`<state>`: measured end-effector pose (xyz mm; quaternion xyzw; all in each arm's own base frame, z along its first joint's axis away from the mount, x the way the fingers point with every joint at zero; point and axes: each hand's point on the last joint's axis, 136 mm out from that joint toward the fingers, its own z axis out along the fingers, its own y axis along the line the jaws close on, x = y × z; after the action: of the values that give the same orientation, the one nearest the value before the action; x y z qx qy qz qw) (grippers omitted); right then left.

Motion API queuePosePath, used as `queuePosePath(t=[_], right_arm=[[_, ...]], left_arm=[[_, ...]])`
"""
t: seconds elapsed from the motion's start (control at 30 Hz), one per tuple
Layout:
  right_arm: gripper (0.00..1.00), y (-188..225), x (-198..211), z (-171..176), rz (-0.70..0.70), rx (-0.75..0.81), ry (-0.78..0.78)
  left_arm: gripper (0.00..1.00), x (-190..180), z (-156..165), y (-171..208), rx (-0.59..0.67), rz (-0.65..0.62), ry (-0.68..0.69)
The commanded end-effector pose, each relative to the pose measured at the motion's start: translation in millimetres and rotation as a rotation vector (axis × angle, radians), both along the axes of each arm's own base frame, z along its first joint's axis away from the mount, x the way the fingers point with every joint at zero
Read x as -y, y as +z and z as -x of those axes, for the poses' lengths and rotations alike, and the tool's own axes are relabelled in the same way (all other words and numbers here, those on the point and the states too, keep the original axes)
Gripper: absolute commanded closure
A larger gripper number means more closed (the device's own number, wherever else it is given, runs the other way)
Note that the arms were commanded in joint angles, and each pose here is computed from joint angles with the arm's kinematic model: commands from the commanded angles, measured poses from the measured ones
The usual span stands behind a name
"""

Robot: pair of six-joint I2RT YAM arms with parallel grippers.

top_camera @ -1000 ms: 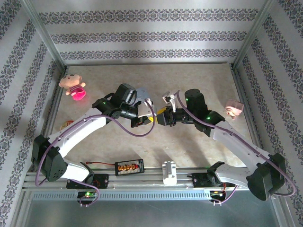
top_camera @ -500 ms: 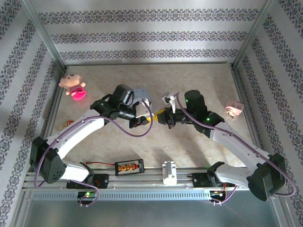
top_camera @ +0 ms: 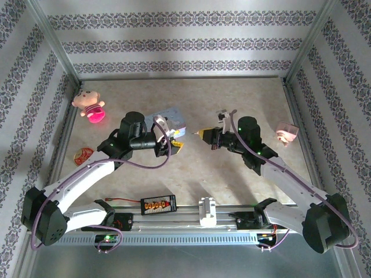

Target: Unlock a padlock with a key

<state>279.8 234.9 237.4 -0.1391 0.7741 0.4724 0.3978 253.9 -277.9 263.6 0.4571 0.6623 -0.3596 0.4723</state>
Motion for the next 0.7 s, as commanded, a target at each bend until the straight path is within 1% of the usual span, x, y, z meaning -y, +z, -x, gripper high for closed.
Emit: queuePosePath(t=[0.0,0.07,0.1,0.2,0.3,0.47,0.67], right_arm=[[1.0,37,5,-13,-0.213,0.027,-0.056],[1.0,41,5,-15,-0.261,0.012,-0.056],[1.0,44,3,-16,-0.276,0.008,-0.051],[1.0,51,-1,-16,-0.305,0.003,-0.034],[1.0,59,-4,-17,-0.33,-0.012,-0.023],[1.0,70,-6,-16,-0.363,-0.017,-0.008],[1.0,74,-7,-17,-0.377,-0.015,-0.013]], left_arm=[[0.44,4,-22,43,-0.069,0.254,0.095],[0.44,5,-33,48,-0.149,0.354,0.131],[0.43,7,-37,49,-0.185,0.399,0.124],[0.43,13,-43,49,-0.27,0.476,0.077],[0.43,16,-47,56,-0.317,0.54,0.023],[0.41,19,-50,66,-0.354,0.595,-0.044],[0.41,23,-49,66,-0.371,0.585,-0.073]])
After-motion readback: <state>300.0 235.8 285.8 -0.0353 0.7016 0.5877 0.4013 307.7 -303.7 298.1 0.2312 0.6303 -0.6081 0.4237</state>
